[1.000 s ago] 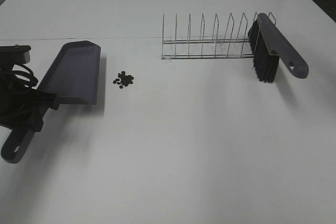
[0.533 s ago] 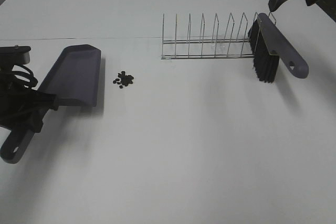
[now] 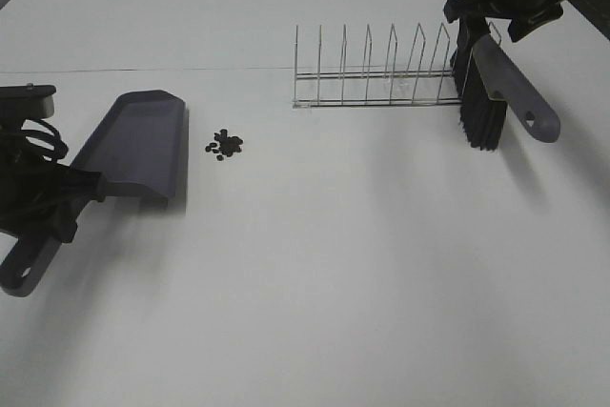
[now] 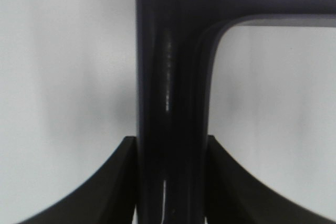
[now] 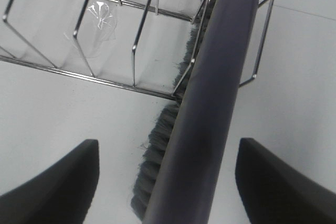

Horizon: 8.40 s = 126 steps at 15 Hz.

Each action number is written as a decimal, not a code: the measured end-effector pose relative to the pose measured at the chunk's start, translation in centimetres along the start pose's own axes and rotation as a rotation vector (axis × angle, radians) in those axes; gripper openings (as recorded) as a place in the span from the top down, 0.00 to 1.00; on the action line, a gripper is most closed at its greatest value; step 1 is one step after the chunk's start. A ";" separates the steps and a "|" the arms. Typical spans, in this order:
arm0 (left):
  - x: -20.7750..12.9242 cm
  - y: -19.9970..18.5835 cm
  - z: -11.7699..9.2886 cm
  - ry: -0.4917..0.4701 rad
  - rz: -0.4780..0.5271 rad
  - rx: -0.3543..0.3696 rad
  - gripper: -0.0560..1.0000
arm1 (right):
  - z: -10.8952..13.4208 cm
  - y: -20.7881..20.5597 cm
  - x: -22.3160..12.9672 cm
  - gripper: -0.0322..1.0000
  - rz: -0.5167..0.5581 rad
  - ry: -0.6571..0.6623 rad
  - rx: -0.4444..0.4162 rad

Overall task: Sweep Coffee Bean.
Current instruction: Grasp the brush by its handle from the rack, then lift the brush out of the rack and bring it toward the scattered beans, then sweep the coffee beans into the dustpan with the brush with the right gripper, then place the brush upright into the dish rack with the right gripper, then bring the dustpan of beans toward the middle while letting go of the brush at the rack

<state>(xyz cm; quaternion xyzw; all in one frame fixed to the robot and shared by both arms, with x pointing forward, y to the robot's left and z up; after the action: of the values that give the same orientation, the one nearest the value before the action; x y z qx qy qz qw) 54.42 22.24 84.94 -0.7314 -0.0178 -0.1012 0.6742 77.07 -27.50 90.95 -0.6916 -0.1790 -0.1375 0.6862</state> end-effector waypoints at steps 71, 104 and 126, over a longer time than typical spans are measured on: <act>-2.3 4.9 -0.8 -0.001 0.189 0.012 0.65 | 16.7 -10.9 3.3 0.70 -0.116 -0.136 0.037; -2.2 4.9 -0.8 -0.002 0.185 0.010 0.65 | -2.8 3.4 0.0 0.70 0.052 0.130 -0.109; 2.7 2.6 -6.0 0.026 0.016 -0.078 0.65 | -1.7 -9.1 1.0 0.36 0.048 0.195 -0.007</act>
<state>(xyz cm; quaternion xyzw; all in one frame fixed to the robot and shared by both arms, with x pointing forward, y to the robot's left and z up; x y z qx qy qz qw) 56.72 15.77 83.31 -0.7559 0.0007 -0.1060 0.6460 74.14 -29.20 99.58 -0.6815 -0.0943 -0.1882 0.7009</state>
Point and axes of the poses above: a point on each arm's last joint axis where the gripper is mounted, y pointing out along that axis toward the gripper, z along the wrist's bending axis when the last joint is at zero, x = y × z, the point moved 7 cm from there along y, pointing out along that axis toward the gripper, and after that the axes turned 8 degrees about y, right-handed, at the moved point
